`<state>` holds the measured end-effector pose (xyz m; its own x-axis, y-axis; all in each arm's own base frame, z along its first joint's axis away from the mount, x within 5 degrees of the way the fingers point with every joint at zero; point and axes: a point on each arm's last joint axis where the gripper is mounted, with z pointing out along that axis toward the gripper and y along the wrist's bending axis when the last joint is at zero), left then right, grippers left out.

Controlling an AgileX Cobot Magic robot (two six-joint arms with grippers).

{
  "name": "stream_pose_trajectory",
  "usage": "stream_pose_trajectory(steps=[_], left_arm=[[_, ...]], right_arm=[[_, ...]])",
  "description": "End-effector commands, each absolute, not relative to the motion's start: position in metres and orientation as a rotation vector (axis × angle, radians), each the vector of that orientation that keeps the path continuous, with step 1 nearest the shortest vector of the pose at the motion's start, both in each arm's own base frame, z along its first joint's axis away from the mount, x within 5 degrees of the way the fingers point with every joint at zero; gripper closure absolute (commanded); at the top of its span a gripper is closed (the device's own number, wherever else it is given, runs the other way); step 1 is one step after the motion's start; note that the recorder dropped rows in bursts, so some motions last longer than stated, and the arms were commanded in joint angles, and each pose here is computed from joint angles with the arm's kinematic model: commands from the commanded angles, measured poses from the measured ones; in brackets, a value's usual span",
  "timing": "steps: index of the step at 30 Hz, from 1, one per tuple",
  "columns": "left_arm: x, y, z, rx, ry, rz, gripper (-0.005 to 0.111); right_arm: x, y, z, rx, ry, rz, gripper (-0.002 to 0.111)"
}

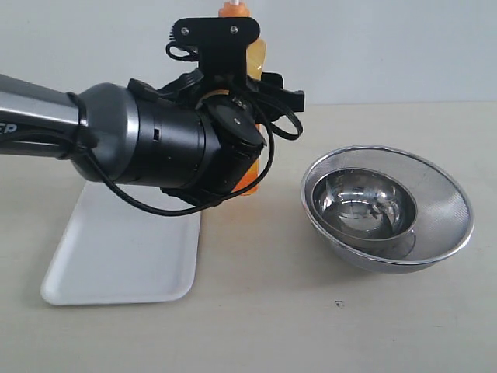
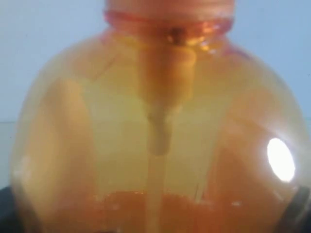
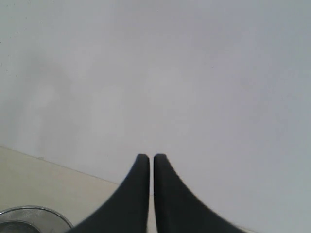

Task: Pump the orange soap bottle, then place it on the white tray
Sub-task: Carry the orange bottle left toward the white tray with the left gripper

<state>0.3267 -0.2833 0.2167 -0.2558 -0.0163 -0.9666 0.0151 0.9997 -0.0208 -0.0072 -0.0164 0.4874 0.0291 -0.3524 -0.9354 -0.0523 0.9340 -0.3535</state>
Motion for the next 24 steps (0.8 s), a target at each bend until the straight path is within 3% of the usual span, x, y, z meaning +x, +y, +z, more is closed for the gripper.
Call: stream_pose_trajectory(steps=[1,24], left_arm=[[0.325,-0.277,0.242,-0.007,1.740,0.013,0.102],[0.292,-0.233,0.253,-0.014,1.711,0.095,0.102]], right_arm=[[-0.008,-0.017,0.486,-0.321,1.534,-0.240,0.108],[-0.008,-0.017,0.486,-0.319,1.534,-0.239,0.108]])
